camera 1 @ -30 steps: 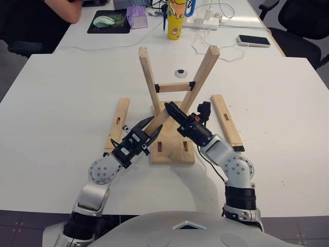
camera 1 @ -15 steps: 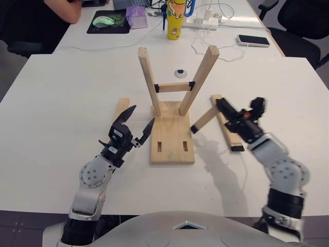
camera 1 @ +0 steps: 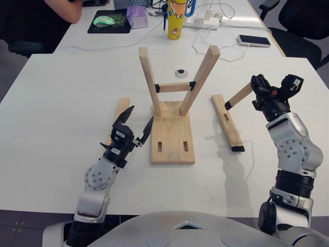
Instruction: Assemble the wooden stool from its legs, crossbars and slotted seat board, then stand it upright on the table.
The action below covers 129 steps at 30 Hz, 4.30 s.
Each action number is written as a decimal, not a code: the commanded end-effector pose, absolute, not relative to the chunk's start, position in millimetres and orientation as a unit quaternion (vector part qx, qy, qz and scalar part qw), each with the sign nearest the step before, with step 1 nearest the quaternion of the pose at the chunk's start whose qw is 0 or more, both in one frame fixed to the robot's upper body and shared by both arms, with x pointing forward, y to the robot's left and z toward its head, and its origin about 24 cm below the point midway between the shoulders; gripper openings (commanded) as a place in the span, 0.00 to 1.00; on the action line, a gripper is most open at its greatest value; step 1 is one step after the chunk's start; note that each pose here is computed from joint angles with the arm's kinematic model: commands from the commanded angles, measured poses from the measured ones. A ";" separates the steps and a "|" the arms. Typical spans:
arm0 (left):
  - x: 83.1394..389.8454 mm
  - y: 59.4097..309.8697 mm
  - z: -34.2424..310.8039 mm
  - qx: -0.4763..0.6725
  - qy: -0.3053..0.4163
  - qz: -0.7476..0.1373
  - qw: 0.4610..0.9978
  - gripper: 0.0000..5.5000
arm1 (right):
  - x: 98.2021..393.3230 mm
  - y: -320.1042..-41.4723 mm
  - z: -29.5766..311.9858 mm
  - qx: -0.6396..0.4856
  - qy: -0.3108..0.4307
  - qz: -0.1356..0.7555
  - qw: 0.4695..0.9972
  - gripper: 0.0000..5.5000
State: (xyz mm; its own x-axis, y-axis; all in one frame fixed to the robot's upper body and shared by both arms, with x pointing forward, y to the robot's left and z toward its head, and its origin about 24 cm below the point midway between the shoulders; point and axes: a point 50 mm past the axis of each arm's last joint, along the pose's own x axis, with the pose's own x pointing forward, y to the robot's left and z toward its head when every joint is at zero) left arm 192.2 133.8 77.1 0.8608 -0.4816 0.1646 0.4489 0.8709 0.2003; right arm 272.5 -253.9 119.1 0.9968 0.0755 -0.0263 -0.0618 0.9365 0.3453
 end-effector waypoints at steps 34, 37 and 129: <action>193.6 129.2 75.7 0.088 -0.089 -0.275 0.953 0.64 | 242.7 -231.7 60.2 0.047 0.092 0.036 0.994 0.08; 193.5 129.3 75.8 0.088 -0.088 -0.274 0.954 0.64 | 242.6 -230.4 56.3 0.029 0.096 0.051 0.994 0.08; 201.1 130.7 71.7 0.092 -0.102 -0.243 0.960 0.64 | 312.5 -226.3 205.0 0.011 -0.108 0.228 0.968 0.16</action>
